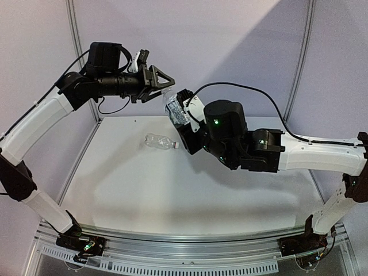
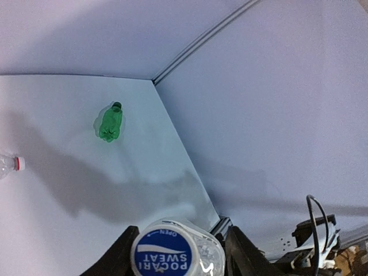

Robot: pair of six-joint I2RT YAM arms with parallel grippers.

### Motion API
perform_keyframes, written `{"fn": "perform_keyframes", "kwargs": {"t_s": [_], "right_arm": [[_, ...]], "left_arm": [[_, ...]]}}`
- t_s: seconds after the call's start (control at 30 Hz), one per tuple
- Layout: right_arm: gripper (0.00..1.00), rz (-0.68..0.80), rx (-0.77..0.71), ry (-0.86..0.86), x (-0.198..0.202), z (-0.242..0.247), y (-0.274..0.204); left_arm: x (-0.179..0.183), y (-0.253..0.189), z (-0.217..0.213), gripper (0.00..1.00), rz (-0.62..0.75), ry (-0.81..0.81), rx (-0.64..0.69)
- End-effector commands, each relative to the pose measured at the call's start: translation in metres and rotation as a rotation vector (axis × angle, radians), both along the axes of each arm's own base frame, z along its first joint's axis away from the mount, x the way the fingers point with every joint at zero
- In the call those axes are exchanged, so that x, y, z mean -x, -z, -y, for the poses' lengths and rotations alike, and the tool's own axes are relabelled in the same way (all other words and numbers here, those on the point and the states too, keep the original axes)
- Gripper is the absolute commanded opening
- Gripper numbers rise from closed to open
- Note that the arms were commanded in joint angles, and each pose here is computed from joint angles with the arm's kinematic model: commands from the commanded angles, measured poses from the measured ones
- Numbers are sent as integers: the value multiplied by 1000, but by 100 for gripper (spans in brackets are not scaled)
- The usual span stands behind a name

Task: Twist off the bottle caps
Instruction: Unscrew the bottle cap from the plastic bottle.

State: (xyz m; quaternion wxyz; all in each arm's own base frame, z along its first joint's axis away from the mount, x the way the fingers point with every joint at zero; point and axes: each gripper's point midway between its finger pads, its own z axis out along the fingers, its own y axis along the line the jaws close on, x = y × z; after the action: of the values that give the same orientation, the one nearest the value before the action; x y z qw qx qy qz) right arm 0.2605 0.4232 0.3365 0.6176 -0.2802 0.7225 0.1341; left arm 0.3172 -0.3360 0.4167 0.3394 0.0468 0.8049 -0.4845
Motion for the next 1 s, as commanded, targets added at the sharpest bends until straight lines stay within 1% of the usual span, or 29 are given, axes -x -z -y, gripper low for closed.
{"fn": "perform_keyframes", "kwargs": {"t_s": [0.0, 0.03, 0.13, 0.23, 0.27, 0.53, 0.7, 0.87, 0.97], "right_arm": [[0, 42, -55, 5, -1, 2, -10], [0, 46, -60, 9, 0, 3, -10], [0, 57, -81, 12, 0, 8, -15], [0, 70, -108, 7, 2, 11, -18], [0, 75, -118, 4, 3, 12, -20], [0, 91, -190, -34, 11, 16, -29], [0, 97, -273, -113, 24, 17, -38], [0, 101, -329, -230, 42, 14, -47], [0, 102, -347, -283, 50, 10, -51]], "left_arm": [[39, -18, 20, 61, 32, 157, 40], [39, -21, 18, 67, 44, 153, 40], [43, -33, 8, 81, 86, 132, 43], [45, -39, -3, 92, 121, 106, 38], [45, -40, -6, 98, 126, 100, 39], [47, -53, -24, 99, 198, 87, 50], [53, -60, -34, 99, 255, 117, 47], [63, -72, -38, 99, 332, 181, 94], [72, -78, -32, 99, 368, 263, 141]]}}
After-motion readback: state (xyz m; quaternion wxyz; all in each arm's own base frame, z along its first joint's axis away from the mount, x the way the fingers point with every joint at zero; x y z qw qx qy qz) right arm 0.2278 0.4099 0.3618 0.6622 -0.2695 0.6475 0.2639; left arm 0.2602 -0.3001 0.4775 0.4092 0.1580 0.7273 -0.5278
